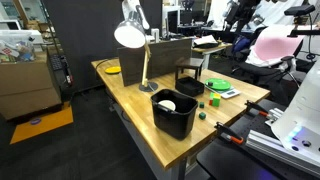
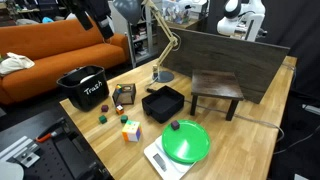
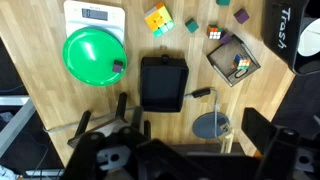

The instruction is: Put the rubrik's cube inside the black box

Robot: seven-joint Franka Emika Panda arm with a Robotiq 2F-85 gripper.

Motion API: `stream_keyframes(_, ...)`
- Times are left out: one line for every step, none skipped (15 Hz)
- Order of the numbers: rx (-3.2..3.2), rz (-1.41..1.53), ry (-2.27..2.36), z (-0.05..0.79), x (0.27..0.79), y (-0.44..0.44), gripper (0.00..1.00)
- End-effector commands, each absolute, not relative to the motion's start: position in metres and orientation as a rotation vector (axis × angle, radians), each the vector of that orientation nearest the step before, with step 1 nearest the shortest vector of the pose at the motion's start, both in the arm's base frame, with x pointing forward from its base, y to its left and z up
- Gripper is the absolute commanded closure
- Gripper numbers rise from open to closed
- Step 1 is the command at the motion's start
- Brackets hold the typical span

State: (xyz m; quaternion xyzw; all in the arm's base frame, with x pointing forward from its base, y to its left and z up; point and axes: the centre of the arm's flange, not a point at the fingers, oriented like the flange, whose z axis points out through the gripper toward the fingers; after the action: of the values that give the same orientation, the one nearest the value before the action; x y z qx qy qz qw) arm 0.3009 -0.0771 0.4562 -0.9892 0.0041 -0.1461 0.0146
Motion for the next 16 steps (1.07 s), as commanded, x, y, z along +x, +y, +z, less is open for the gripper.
stream_keyframes(-3.08, -0.413, 0.01, 0.446, 0.299, -0.075, 0.0)
stream_keyframes(-3.081, -0.383, 0.008, 0.437, 0.297, -0.074, 0.0)
stream_keyframes(-3.081, -0.373, 0.007, 0.435, 0.297, -0.074, 0.0)
stream_keyframes(-3.081, -0.375, 0.007, 0.436, 0.298, -0.074, 0.0)
stream_keyframes(-3.081, -0.377, 0.008, 0.436, 0.298, -0.074, 0.0)
stream_keyframes(-3.081, -0.377, 0.008, 0.436, 0.298, -0.074, 0.0)
stream_keyframes(-3.081, -0.377, 0.008, 0.436, 0.298, -0.074, 0.0)
stream_keyframes(-3.081, -0.377, 0.008, 0.436, 0.298, -0.074, 0.0)
stream_keyframes(-3.081, -0.377, 0.008, 0.436, 0.298, -0.074, 0.0)
stream_keyframes(-3.081, -0.377, 0.008, 0.436, 0.298, -0.074, 0.0)
stream_keyframes(-3.081, -0.377, 0.008, 0.436, 0.298, -0.074, 0.0)
stream_keyframes(-3.081, -0.377, 0.007, 0.436, 0.298, -0.074, 0.0)
stream_keyframes(-3.081, -0.377, 0.008, 0.436, 0.298, -0.074, 0.0)
stream_keyframes(-3.083, -0.366, -0.016, 0.436, 0.301, -0.078, 0.0)
stream_keyframes(-3.078, -0.364, -0.049, 0.435, 0.306, -0.084, 0.0)
stream_keyframes(-3.072, -0.351, -0.089, 0.432, 0.311, -0.089, 0.0)
